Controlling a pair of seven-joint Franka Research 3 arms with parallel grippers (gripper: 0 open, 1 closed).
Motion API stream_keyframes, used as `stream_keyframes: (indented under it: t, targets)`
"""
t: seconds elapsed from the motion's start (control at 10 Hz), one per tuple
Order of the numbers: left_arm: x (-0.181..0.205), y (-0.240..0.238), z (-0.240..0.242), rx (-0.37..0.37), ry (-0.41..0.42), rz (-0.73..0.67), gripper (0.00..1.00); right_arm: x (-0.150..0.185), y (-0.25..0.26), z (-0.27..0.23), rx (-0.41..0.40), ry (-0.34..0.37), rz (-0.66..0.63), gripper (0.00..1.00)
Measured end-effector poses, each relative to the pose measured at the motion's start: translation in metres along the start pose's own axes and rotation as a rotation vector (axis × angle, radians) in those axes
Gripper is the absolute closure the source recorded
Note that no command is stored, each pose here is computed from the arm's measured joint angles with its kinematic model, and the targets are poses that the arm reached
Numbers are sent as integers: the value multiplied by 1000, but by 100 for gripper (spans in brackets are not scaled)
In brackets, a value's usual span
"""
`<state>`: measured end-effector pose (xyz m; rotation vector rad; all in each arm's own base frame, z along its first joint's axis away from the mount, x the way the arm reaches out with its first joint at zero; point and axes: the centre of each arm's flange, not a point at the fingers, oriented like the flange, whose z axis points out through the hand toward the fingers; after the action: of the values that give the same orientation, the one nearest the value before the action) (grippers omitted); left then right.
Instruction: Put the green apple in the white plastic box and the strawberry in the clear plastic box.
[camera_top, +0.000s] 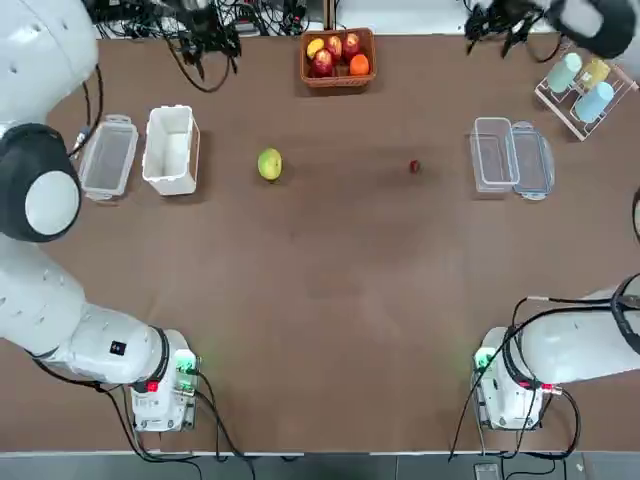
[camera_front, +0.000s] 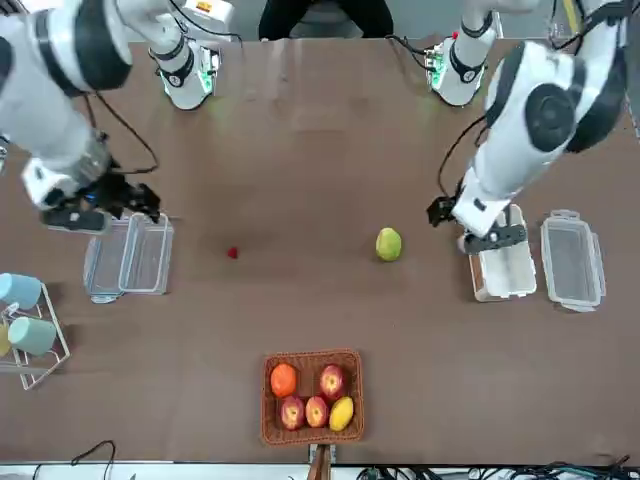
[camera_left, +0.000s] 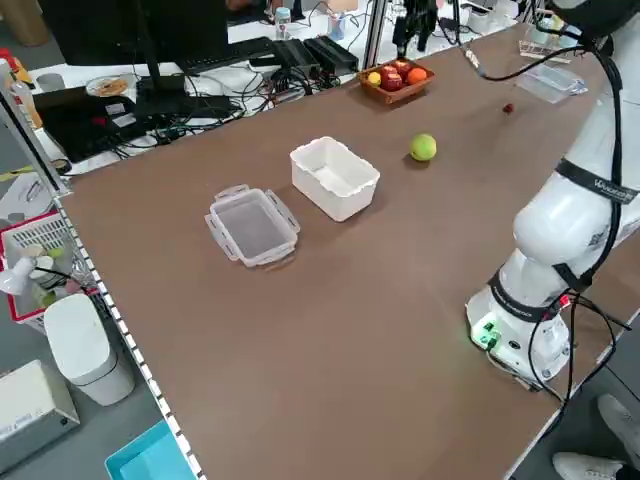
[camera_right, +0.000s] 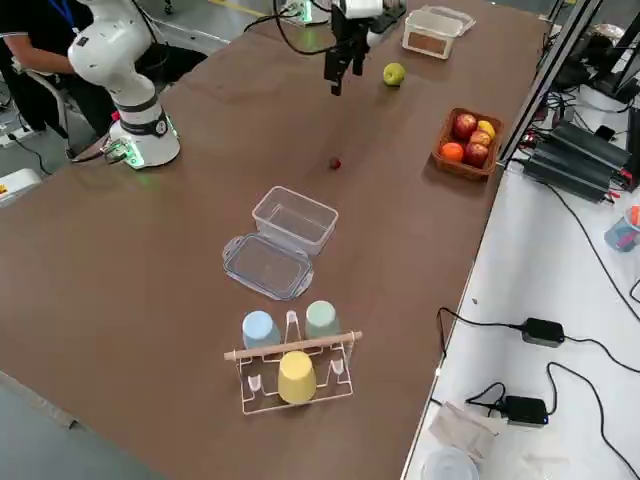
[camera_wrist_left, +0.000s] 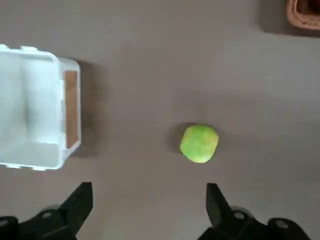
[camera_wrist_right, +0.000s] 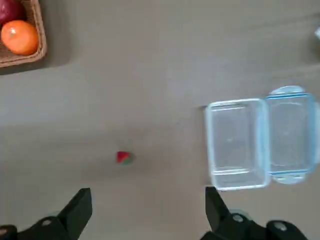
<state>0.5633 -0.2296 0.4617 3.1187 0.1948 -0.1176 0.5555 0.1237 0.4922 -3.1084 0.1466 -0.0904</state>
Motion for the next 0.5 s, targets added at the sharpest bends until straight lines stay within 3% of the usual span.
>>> stream_keyframes:
  t: [0.5]
  targets:
    - [-40,40,137,-33,52,86,3,-49,-59,210,-22,-31,-129,0]
